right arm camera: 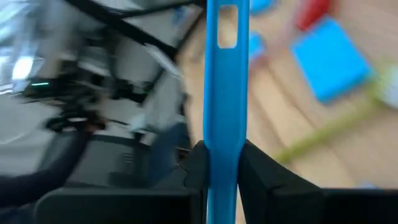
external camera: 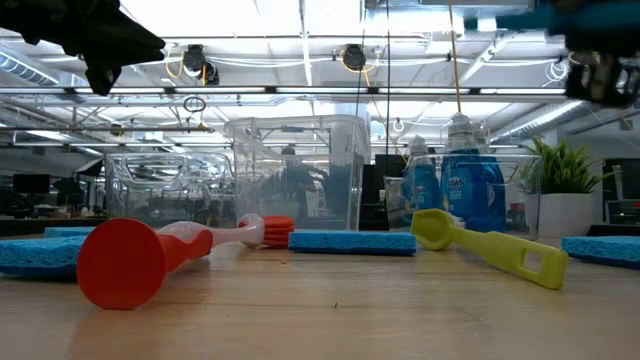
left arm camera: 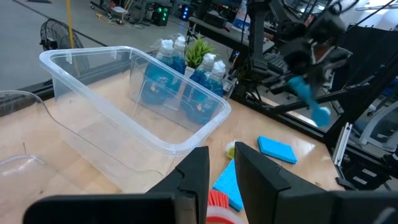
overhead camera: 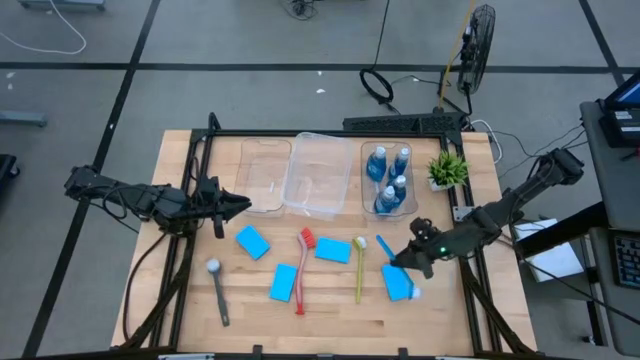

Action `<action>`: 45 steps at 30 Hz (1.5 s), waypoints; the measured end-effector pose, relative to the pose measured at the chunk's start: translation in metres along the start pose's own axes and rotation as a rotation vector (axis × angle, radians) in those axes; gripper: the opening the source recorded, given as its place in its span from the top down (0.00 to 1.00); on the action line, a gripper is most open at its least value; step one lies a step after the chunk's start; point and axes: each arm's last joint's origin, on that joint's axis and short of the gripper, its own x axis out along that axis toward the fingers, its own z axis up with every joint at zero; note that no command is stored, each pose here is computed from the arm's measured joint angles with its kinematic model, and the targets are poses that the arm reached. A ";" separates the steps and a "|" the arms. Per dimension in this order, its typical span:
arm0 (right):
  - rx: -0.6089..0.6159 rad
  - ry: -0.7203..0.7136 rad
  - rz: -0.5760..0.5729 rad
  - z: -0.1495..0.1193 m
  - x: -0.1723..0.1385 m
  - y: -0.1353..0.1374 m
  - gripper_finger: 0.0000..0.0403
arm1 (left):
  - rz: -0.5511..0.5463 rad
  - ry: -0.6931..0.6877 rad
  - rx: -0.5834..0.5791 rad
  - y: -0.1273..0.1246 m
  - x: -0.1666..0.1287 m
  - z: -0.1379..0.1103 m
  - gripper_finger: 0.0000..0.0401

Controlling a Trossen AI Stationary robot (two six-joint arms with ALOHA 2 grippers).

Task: Pick & Place Kitchen Sink Supplies
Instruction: Put the blue toilet brush into the middle transparent bin

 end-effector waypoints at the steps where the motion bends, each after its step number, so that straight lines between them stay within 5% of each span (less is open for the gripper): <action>1: -0.027 -0.020 0.043 0.002 -0.001 0.004 0.89 | 0.000 0.000 0.000 0.000 0.000 0.000 0.81; 10: -0.250 -0.159 0.391 0.024 -0.009 0.033 0.89 | 0.000 0.000 0.001 0.000 0.000 0.000 0.81; 21: -0.385 -0.381 0.519 0.050 -0.016 0.042 0.89 | 0.000 0.000 0.000 0.000 0.000 0.000 0.81; 34: -0.417 -0.667 0.317 0.100 0.003 0.041 0.89 | 0.001 -0.001 0.000 0.000 0.000 0.000 0.81; 45: -0.557 -0.650 0.000 0.163 0.027 0.061 0.89 | 0.010 -0.006 0.000 0.000 0.000 0.000 0.81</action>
